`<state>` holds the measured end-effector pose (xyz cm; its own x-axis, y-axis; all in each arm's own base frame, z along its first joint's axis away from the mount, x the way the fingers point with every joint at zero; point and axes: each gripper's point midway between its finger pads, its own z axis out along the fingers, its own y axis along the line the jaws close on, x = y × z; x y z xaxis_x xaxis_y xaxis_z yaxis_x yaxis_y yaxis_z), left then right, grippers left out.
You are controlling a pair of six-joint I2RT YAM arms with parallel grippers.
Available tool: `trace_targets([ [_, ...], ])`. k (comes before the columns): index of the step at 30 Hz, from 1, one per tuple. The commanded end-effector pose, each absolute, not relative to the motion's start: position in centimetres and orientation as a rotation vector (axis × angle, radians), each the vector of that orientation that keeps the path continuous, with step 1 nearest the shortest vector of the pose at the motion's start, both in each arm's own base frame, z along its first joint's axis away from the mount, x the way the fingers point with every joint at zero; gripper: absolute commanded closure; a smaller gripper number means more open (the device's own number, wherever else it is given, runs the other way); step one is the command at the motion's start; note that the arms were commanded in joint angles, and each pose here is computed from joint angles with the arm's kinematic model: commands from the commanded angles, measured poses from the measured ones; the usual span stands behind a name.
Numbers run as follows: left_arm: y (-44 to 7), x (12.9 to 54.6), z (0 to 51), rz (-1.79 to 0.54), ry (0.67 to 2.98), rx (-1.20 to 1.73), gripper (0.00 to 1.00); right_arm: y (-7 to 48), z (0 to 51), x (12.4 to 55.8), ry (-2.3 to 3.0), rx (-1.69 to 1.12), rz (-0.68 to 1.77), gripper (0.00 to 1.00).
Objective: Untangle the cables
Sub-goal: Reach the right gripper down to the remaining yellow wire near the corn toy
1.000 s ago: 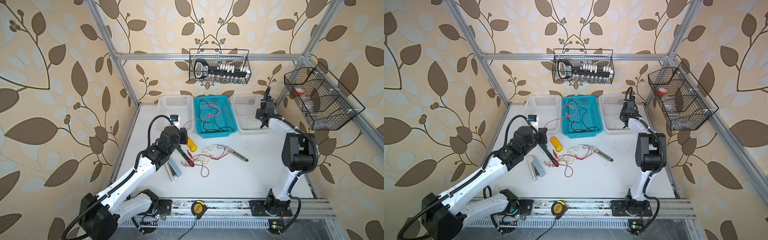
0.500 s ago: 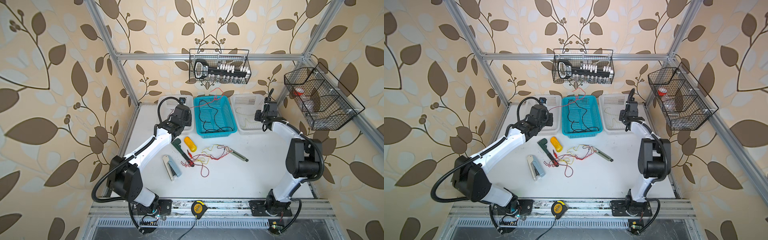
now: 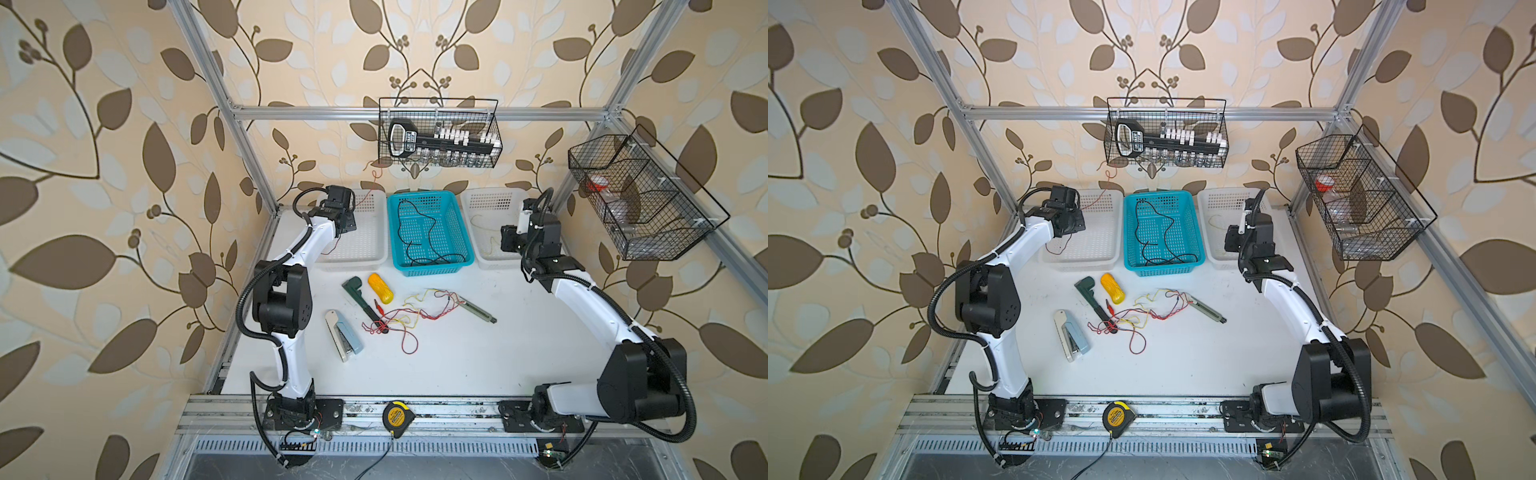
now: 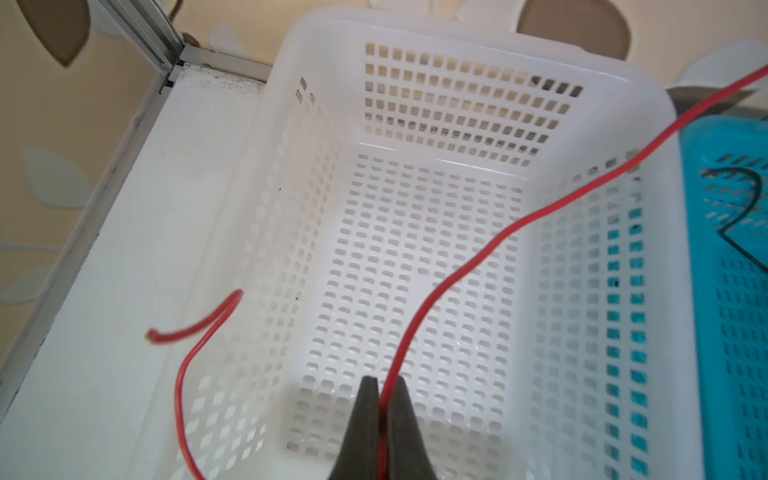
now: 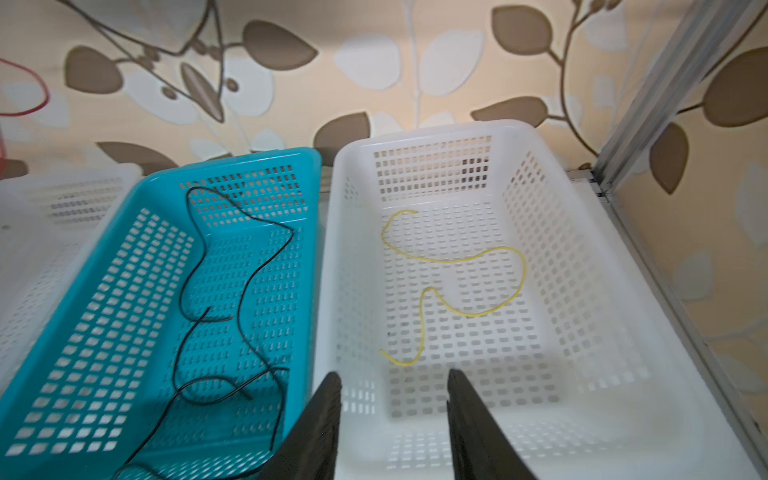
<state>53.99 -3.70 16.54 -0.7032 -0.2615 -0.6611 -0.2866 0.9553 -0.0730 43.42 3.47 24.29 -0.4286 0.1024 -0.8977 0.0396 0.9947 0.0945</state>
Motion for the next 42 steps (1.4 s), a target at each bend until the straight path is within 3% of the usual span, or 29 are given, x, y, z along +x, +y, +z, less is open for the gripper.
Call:
trace_targets([
  [1,-4.8,54.4,15.8,0.002,2.468,-0.397,1.00,5.9,23.8,41.8,2.012,0.076,0.143,0.57],
  [7,-5.0,55.0,12.1,0.024,2.578,-0.401,0.98,10.8,23.9,39.2,2.011,-0.055,0.206,0.57],
  [15,-5.6,54.9,12.7,-0.048,2.532,-0.400,0.41,15.6,20.9,37.0,2.116,-0.265,0.227,0.57],
  [16,-5.6,54.9,13.3,-0.052,2.514,-0.395,0.32,16.2,20.4,36.8,2.124,-0.290,0.232,0.57],
  [18,-5.6,54.8,14.5,-0.064,2.487,-0.372,0.02,17.5,19.7,36.1,2.134,-0.347,0.269,0.57],
  [24,-6.7,53.6,18.6,-0.153,2.374,-0.298,0.01,22.8,17.5,33.3,2.153,-0.626,0.415,0.55],
  [30,-8.8,50.3,22.1,-0.273,2.279,-0.238,0.01,26.2,14.9,31.6,2.136,-0.851,0.400,0.54],
  [42,-9.4,40.8,21.3,-0.441,2.193,-0.353,0.01,27.3,10.4,32.5,2.127,-1.216,0.167,0.53],
])
